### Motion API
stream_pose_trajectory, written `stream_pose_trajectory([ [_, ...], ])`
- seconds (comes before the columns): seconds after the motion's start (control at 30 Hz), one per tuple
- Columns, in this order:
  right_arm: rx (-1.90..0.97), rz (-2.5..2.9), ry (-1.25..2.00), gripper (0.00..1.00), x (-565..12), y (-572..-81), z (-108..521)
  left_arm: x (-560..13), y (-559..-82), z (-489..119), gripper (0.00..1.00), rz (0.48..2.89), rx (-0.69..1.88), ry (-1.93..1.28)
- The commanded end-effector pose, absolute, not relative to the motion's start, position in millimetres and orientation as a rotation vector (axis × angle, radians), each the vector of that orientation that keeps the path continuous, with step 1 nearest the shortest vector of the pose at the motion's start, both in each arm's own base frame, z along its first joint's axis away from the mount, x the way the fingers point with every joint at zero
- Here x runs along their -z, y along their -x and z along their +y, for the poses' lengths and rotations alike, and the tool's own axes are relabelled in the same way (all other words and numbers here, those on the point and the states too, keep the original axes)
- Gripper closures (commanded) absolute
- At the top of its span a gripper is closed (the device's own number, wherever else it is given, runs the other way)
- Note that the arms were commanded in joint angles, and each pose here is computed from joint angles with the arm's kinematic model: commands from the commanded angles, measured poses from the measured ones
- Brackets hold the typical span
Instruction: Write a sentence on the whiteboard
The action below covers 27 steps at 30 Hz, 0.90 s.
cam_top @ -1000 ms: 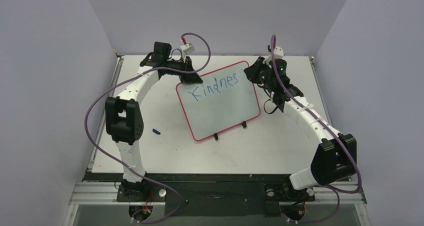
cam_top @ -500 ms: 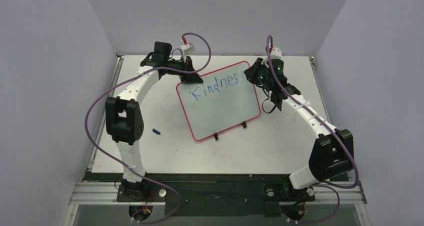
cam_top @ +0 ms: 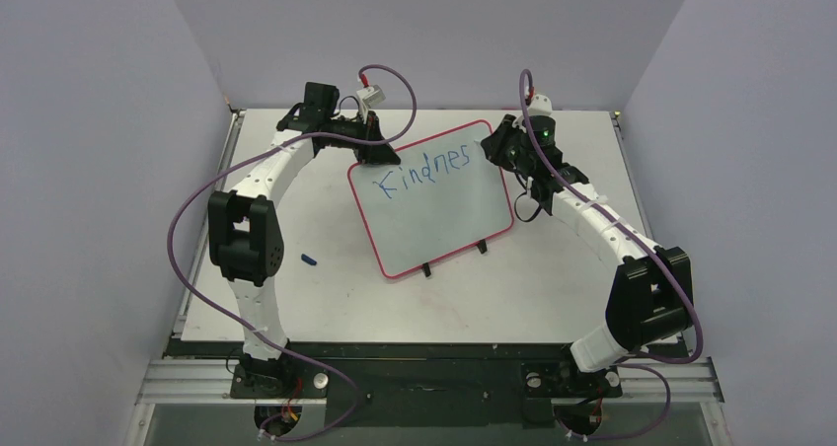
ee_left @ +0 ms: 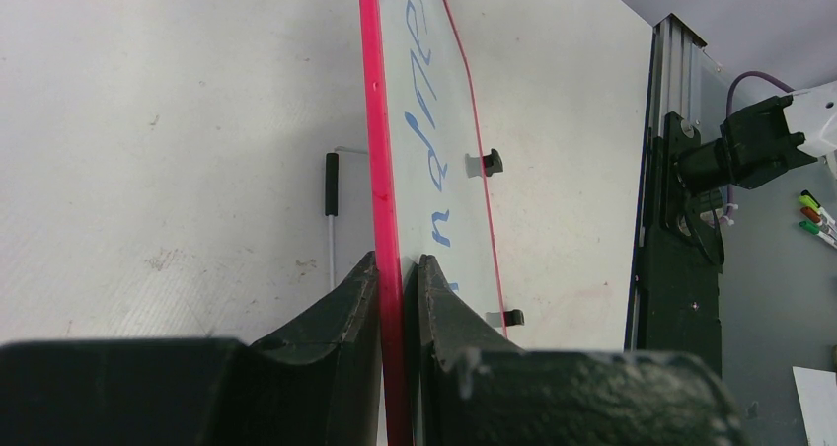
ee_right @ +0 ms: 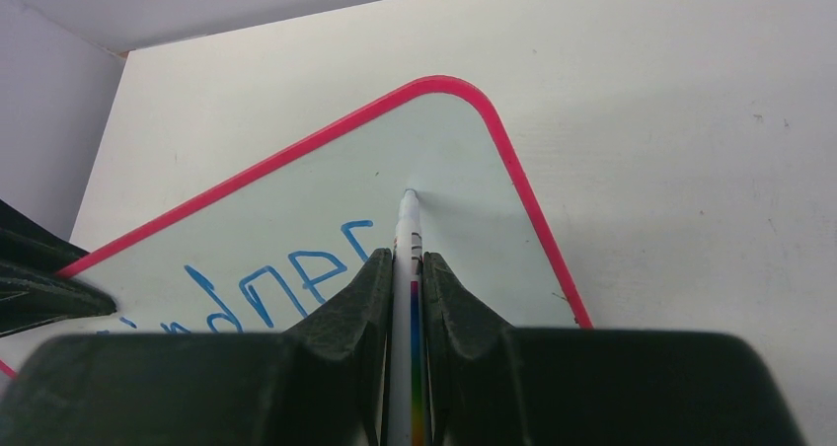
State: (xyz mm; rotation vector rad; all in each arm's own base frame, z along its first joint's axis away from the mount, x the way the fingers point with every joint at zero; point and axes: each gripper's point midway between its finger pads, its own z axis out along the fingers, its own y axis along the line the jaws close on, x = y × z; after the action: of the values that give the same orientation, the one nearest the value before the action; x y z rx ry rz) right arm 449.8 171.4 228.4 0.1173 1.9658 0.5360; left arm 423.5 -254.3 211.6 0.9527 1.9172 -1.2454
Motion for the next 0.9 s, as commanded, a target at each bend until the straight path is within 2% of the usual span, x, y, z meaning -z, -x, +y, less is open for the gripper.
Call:
stream_pose_trajectory([
  [0.0,-0.532,1.908,-0.091,1.0,-249,-458,179,-226,-414,-267,1.0,1.808,1.231,-1.074],
  [0.37,-0.552,1.93,-0.064,1.0,-241,-449,193,-226,-414,-267,1.0,1.807,1.23,-1.076],
  [0.87,-0.493,1.986,-0.086,1.0,-217,-432,175,-227,-413,-267,1.0,1.808,1.226,-1.076],
])
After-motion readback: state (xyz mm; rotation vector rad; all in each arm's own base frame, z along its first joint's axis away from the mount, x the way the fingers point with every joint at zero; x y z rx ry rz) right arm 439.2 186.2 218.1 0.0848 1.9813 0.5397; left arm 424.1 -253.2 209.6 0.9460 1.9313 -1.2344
